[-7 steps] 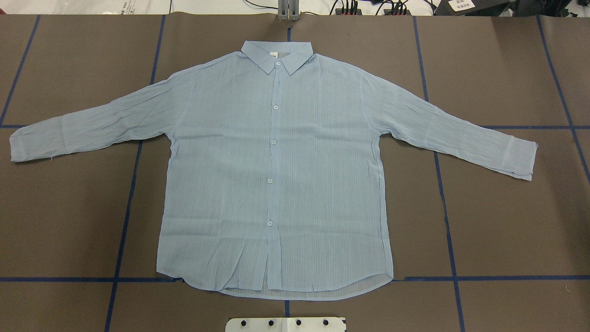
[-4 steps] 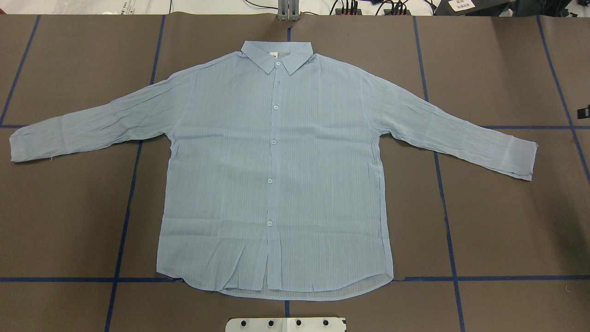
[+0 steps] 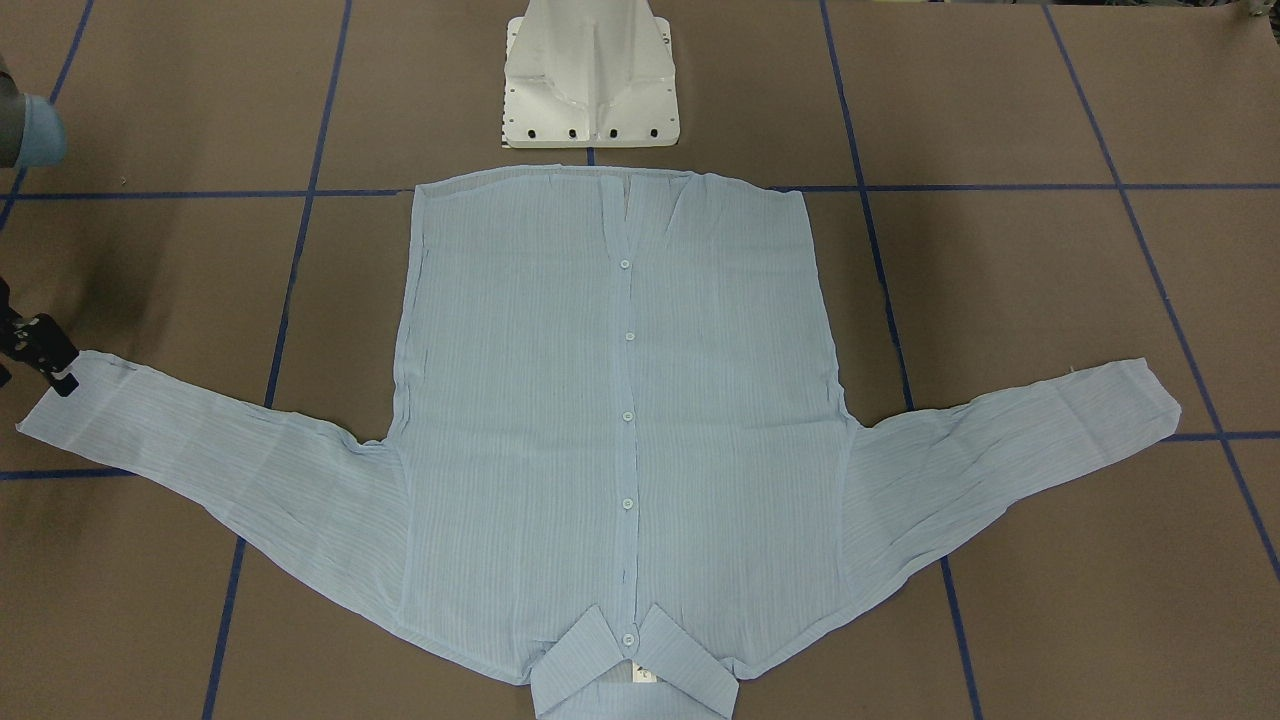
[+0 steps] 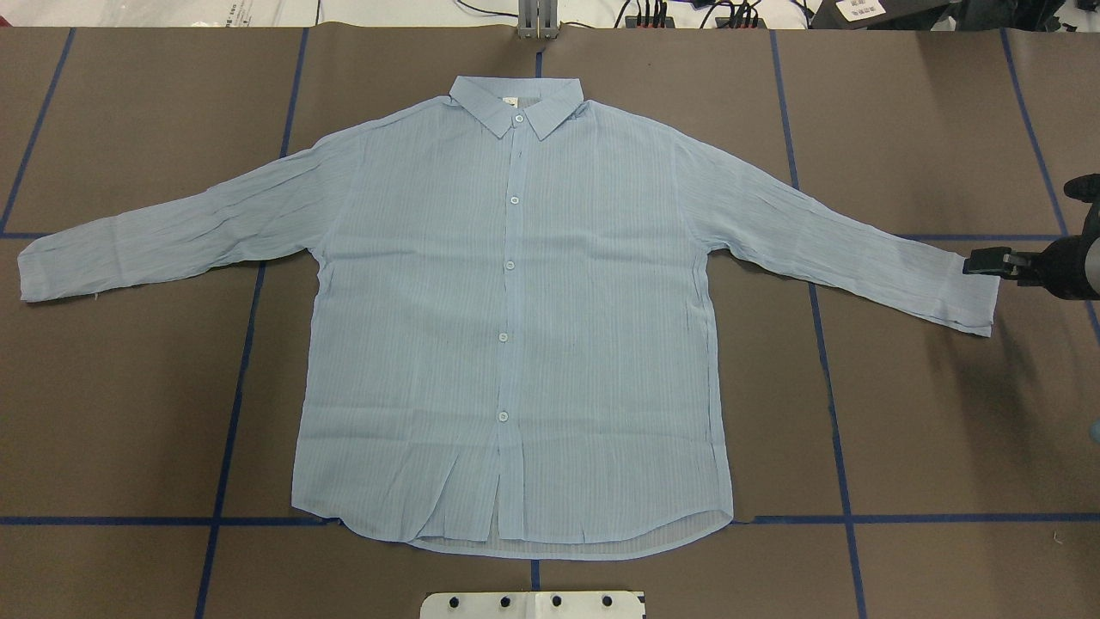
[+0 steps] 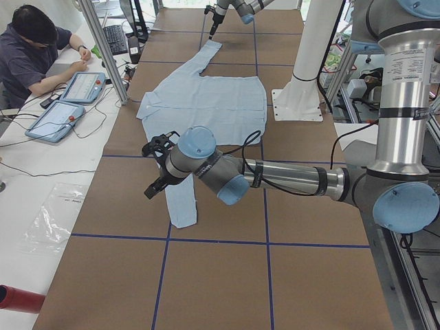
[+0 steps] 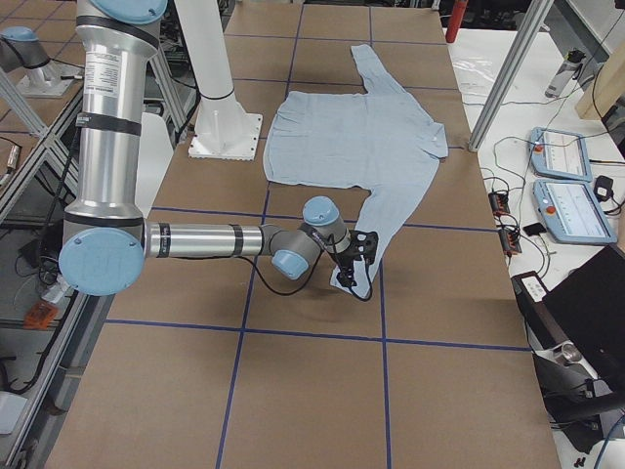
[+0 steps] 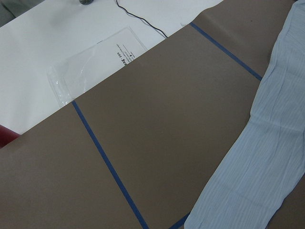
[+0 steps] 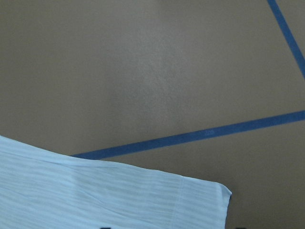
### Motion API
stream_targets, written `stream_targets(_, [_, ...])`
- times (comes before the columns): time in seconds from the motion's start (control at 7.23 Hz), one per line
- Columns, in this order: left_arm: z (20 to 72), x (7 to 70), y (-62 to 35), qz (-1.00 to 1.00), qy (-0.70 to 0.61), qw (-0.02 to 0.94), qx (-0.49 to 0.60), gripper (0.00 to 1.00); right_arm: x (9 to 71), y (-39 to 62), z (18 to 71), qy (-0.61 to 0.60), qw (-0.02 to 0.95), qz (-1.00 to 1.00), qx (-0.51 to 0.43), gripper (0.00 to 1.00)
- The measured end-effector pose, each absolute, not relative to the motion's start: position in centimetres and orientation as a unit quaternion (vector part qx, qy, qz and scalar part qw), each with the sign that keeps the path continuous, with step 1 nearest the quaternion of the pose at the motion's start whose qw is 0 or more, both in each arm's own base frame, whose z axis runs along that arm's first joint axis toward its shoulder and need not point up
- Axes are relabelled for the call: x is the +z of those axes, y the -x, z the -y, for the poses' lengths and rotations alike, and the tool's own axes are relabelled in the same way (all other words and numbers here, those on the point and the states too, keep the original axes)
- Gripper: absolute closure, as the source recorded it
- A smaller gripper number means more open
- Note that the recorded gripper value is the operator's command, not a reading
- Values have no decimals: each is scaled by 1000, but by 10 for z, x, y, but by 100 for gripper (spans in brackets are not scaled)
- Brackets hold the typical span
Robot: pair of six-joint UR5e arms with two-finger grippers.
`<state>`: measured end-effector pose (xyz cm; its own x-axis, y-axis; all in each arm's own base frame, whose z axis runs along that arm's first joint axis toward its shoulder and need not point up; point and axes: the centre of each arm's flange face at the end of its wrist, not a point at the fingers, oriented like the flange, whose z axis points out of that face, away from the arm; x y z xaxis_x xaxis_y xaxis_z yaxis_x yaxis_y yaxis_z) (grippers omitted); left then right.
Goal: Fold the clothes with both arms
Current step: 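Lower the right gripper and grasp the cuff of the sleeve nearest it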
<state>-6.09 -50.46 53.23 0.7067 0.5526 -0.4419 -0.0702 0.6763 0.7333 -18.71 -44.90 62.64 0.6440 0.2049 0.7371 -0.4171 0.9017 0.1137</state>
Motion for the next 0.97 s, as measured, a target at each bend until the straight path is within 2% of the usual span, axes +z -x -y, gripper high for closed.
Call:
stream_targets(0.28, [504,532,61,-336,-359,851,183,0,649,199,441,-141,893,387,179,31])
stream_targets(0.55, [504,531,61,-335,-363,849,185,0,655,199,439,-142,894,386,179,59])
stream_targets(0.83, [504,531,61,-334,-368,847,186,0,661,198,438,-142,895,382,181,62])
stream_targets(0.97, [503,531,61,-334,-368,847,187,0,664,197,437,-143,897,378,182,100])
